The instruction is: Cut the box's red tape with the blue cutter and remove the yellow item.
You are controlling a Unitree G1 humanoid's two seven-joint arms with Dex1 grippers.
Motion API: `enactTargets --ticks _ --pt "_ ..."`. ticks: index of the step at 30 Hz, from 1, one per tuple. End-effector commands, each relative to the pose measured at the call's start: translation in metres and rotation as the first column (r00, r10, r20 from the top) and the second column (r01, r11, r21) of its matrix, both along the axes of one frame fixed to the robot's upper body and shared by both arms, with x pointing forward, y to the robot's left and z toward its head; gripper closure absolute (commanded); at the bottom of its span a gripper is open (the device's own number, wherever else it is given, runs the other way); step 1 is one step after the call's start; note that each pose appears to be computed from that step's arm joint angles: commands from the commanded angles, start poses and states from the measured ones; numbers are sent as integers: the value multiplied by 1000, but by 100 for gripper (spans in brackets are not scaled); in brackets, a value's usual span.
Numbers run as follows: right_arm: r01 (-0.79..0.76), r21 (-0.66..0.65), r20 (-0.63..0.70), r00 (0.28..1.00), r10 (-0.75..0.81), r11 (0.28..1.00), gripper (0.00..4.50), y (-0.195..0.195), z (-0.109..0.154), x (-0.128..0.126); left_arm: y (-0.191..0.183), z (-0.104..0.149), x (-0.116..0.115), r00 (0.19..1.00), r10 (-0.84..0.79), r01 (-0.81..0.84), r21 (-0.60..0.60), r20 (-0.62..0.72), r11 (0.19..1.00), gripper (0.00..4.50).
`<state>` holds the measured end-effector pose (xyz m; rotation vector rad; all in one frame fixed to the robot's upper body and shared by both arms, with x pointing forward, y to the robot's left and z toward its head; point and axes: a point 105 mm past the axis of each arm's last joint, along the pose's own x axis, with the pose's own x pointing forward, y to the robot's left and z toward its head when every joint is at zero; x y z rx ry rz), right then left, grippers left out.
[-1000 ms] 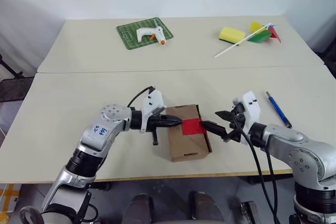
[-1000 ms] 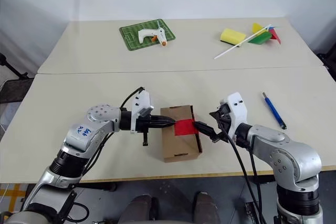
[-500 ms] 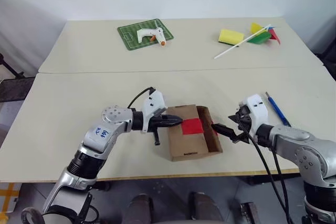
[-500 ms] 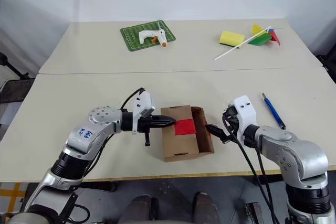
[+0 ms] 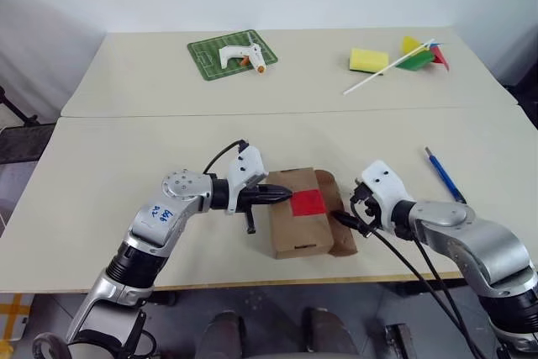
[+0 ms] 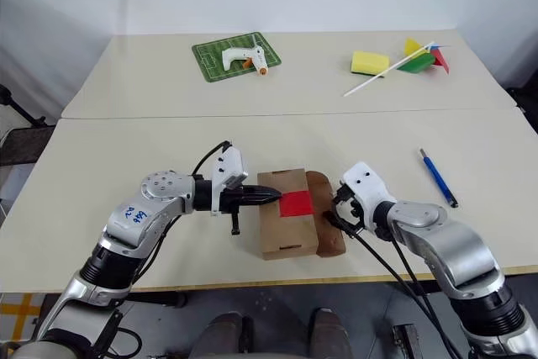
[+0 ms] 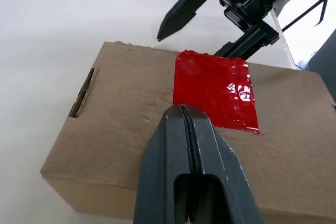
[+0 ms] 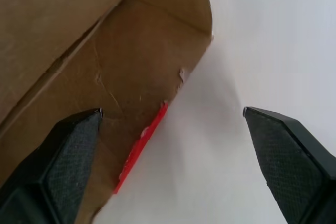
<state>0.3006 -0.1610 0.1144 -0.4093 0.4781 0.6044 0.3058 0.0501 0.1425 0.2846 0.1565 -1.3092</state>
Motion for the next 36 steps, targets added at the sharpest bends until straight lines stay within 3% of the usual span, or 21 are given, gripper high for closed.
enactTargets --ticks 1,2,5,7,12,15,20,24,32,36 --pt "12 -63 -4 1000 -13 998 2 -24 2 1 8 -21 2 997 41 -37 67 -61 997 450" --pt "21 -59 -12 1000 -22 998 2 -30 2 2 8 -21 2 997 41 -37 68 -60 997 450" --pt "61 146 -86 995 -49 987 2 -32 14 5 7 -21 3 997 42 -38 68 -58 997 450" --pt "91 283 -164 985 -45 955 2 -30 18 6 6 -21 3 998 39 -35 68 -57 997 450" --pt "142 470 -364 930 45 871 2 -29 8 -3 3 -21 2 998 27 -23 68 -58 997 450" --pt "160 523 -439 892 104 837 2 -25 1 -5 3 -22 1 998 23 -19 67 -59 998 450" --pt "74 506 -480 852 208 860 2 -4 -5 -7 5 -23 1 998 27 -22 71 -60 997 450" --pt "45 492 -503 830 241 870 89 8 -13 -4 8 -23 0 998 33 -29 76 -62 997 450" --pt "21 494 -552 780 295 869 364 19 -20 1 17 -23 0 996 61 -56 87 -58 995 450" --pt "24 508 -588 740 327 861 364 30 -18 6 23 -22 2 996 81 -76 92 -48 993 450"
